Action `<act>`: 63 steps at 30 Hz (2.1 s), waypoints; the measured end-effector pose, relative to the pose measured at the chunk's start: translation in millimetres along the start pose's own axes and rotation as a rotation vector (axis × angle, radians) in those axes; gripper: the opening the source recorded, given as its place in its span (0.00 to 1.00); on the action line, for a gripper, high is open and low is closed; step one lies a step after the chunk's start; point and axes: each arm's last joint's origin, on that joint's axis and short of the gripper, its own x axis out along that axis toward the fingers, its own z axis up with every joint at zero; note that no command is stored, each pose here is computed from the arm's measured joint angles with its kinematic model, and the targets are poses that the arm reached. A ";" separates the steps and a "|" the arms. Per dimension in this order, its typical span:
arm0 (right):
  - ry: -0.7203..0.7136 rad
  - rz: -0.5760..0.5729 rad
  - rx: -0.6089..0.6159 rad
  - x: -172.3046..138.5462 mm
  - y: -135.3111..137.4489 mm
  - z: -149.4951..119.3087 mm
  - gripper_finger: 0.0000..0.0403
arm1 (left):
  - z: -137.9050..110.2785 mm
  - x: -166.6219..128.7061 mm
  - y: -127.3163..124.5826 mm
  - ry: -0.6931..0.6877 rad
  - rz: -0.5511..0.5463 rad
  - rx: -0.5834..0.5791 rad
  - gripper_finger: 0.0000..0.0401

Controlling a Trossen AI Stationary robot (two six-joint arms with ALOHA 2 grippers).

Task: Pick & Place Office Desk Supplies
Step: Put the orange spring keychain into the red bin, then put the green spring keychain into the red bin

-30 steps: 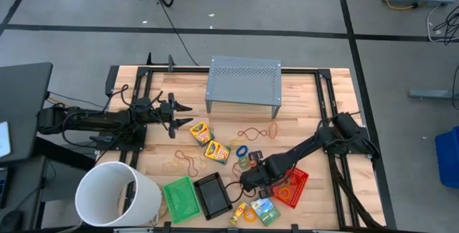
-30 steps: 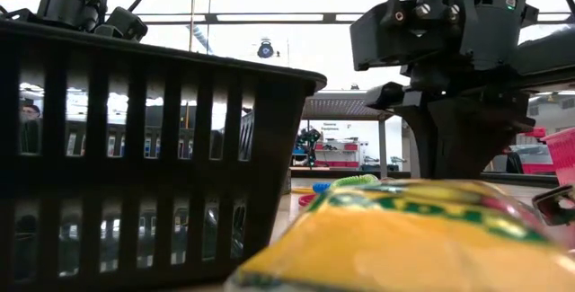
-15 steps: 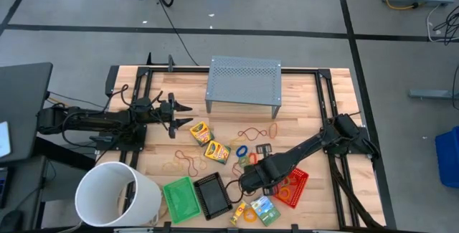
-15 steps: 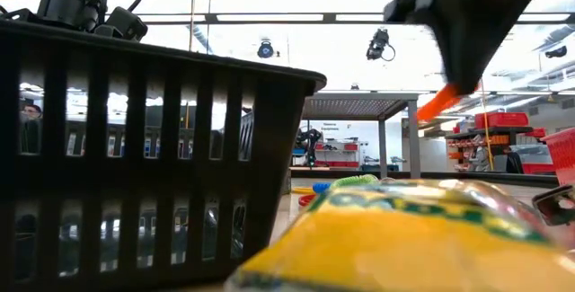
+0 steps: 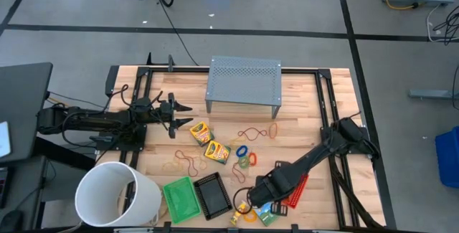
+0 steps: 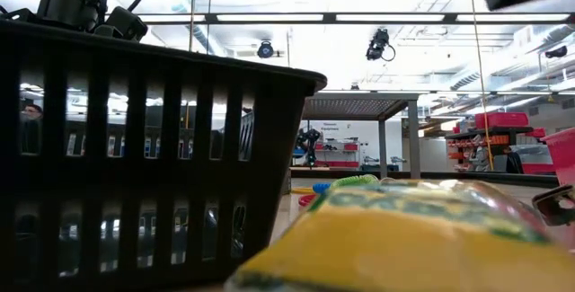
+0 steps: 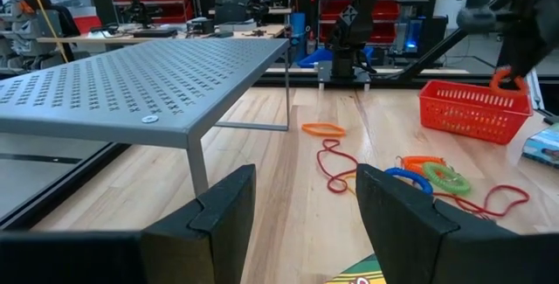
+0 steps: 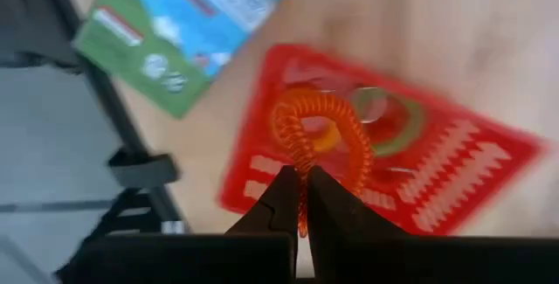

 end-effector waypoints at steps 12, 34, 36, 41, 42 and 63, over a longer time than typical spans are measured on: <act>0.141 0.082 0.077 49.1 -6.8 -3.2 0.12 | 0.1 0.0 0.0 -0.001 -0.001 0.000 0.51; -0.060 -0.174 0.127 6.7 -11.8 -0.6 0.49 | 0.0 0.0 0.0 0.000 0.000 0.002 0.51; -0.172 -0.209 0.074 -5.2 -9.3 4.3 0.48 | 0.0 0.0 0.0 0.000 0.000 0.002 0.51; -0.435 -0.344 -0.049 -16.4 -15.3 26.2 0.46 | 0.4 0.0 0.0 -0.004 0.000 0.004 0.51; -0.472 -0.359 -0.075 -16.3 -17.2 31.9 0.46 | 0.6 0.0 0.0 -0.006 0.000 0.008 0.51; -0.505 -0.235 -0.417 54.3 -75.6 86.1 0.45 | 6.2 -0.2 0.5 -0.063 0.006 0.035 0.51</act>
